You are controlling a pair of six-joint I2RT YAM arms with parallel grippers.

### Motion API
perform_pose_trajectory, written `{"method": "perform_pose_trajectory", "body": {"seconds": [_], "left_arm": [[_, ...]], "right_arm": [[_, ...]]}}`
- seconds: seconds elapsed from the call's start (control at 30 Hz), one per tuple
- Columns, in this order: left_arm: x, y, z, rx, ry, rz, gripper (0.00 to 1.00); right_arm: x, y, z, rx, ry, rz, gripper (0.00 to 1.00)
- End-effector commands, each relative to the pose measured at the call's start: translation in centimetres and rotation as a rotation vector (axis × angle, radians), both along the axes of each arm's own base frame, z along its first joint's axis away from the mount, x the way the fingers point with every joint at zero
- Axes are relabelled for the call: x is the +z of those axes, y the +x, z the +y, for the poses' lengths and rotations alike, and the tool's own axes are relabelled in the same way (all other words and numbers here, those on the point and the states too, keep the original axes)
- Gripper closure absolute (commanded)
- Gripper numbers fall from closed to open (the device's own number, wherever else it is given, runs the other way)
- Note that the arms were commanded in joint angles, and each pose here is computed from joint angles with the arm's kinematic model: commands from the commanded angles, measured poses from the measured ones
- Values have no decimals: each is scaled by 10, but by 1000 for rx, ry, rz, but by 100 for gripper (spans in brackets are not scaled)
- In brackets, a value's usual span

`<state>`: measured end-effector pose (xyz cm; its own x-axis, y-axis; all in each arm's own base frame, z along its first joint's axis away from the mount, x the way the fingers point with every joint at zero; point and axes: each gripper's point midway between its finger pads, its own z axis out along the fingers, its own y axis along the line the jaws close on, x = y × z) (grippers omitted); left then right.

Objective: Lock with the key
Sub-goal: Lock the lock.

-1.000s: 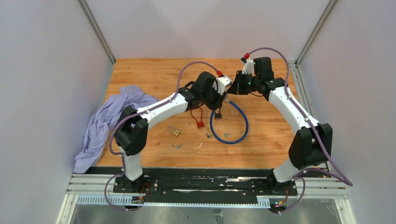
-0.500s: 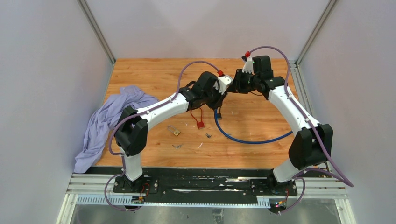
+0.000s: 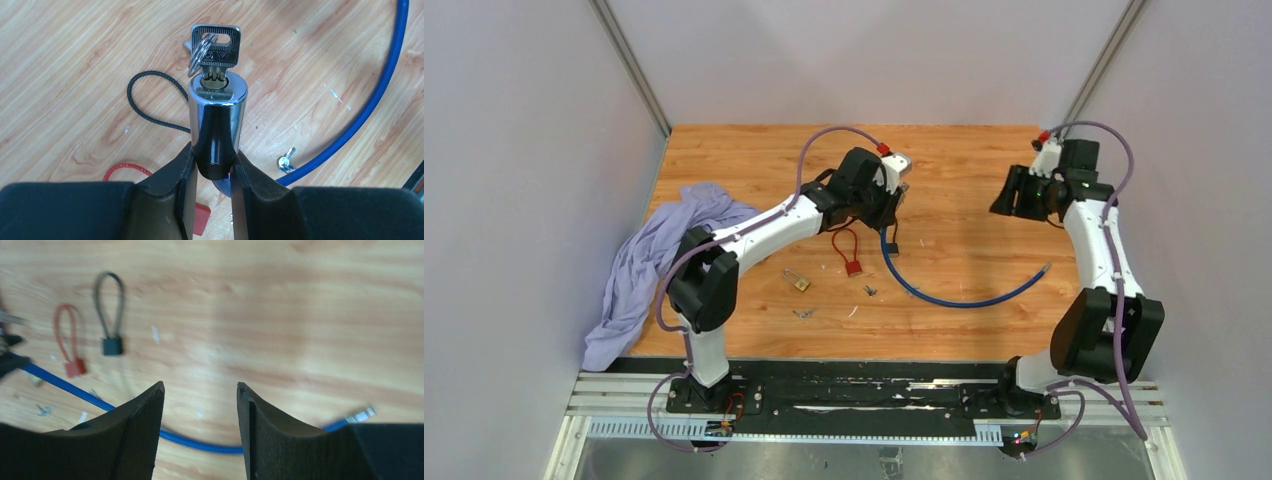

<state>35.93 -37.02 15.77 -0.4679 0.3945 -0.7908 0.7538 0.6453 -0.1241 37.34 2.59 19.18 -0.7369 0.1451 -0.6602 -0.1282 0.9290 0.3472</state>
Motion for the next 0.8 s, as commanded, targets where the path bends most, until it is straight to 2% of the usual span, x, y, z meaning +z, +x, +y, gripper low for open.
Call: {"method": "perform_pose_trajectory", "body": {"seconds": [0.0,0.17,0.33,0.63,0.77], "left_arm": [[58,5,0,49,-132,-29,100],[58,22,9,137,-232,72,100],[54,36,18,203,-315,163,100],[55,40,28,226,-357,170,100],[53,40,28,213,-359,168,100]], "right_arm": [[-40,-64,-50,53,-133,191,45],[-75,-108,-92,32,-164,375,44],[-107,-131,-103,23,-129,496,44],[-141,-144,-99,16,-81,610,44],[-149,-131,-92,-15,-2,605,44]]}}
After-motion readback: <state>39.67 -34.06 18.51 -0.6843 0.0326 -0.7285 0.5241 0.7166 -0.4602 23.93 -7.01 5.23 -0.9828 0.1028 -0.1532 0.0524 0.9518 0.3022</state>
